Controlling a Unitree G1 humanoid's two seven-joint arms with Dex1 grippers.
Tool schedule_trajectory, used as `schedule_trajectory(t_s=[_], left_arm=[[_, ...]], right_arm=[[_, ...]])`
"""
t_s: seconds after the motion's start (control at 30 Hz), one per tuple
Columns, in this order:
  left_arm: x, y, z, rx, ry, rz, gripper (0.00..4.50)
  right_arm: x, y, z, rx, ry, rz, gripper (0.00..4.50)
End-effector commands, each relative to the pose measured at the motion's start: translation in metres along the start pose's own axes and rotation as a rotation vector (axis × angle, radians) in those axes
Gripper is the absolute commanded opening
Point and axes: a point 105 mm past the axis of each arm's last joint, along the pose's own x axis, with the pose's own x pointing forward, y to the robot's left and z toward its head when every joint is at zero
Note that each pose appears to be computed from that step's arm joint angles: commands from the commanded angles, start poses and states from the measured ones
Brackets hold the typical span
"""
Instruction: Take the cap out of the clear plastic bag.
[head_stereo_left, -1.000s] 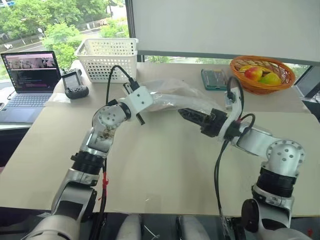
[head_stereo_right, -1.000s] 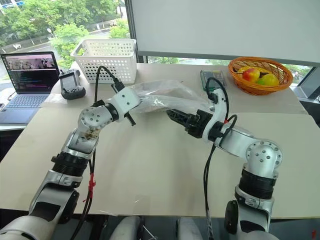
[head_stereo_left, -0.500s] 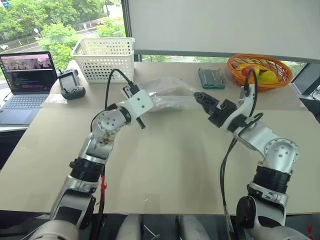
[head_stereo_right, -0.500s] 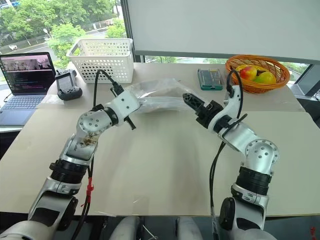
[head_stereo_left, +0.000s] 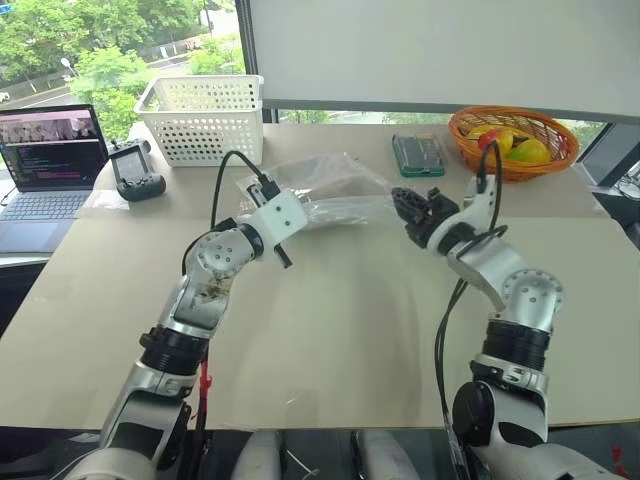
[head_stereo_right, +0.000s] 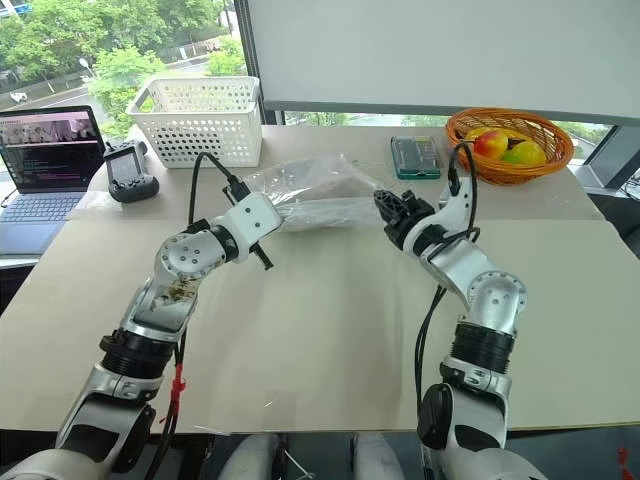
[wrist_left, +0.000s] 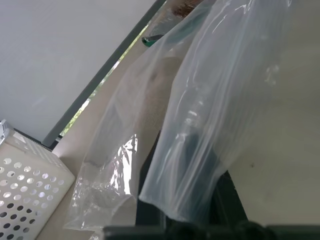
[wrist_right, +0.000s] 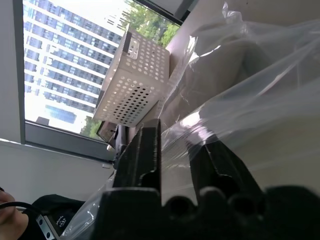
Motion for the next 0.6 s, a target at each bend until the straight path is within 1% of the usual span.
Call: schedule_trajectory(t_s=[0.03, 0.1, 0.2, 0.23, 0.3, 0.33, 0.4, 0.47, 0.6], left_arm=[[-0.010, -0.013, 0.009, -0.043, -0.035, -0.098, 0.00], [-0.016, -0.027, 0.007, -0.061, -0.028, -0.181, 0.00], [-0.032, -0.055, 0.005, -0.117, -0.010, -0.363, 0.73], [-0.038, -0.063, 0.008, -0.146, -0.016, -0.419, 1.04], [-0.046, -0.069, 0.016, -0.213, -0.029, -0.477, 1.75], [-0.049, -0.070, 0.020, -0.248, -0.034, -0.495, 2.27], [-0.053, -0.069, 0.029, -0.299, -0.050, -0.529, 2.88], [-0.052, -0.064, 0.037, -0.319, -0.068, -0.522, 3.62], [-0.049, -0.037, 0.064, -0.445, -0.163, -0.460, 3.62]], right_arm=[[0.010, 0.026, 0.013, -0.020, -0.034, 0.059, 0.03], [0.016, 0.035, 0.018, -0.022, -0.042, 0.071, 0.03], [0.024, 0.051, 0.024, -0.019, -0.051, 0.111, 0.00], [0.026, 0.054, 0.026, -0.018, -0.056, 0.116, 0.00], [0.031, 0.057, 0.026, -0.025, -0.055, 0.118, 0.00], [0.033, 0.057, 0.025, -0.026, -0.053, 0.117, 0.00], [0.036, 0.057, 0.023, -0.033, -0.044, 0.115, 0.00], [0.038, 0.056, 0.020, -0.035, -0.037, 0.113, 0.00], [0.040, 0.055, 0.013, -0.036, -0.021, 0.115, 0.00]])
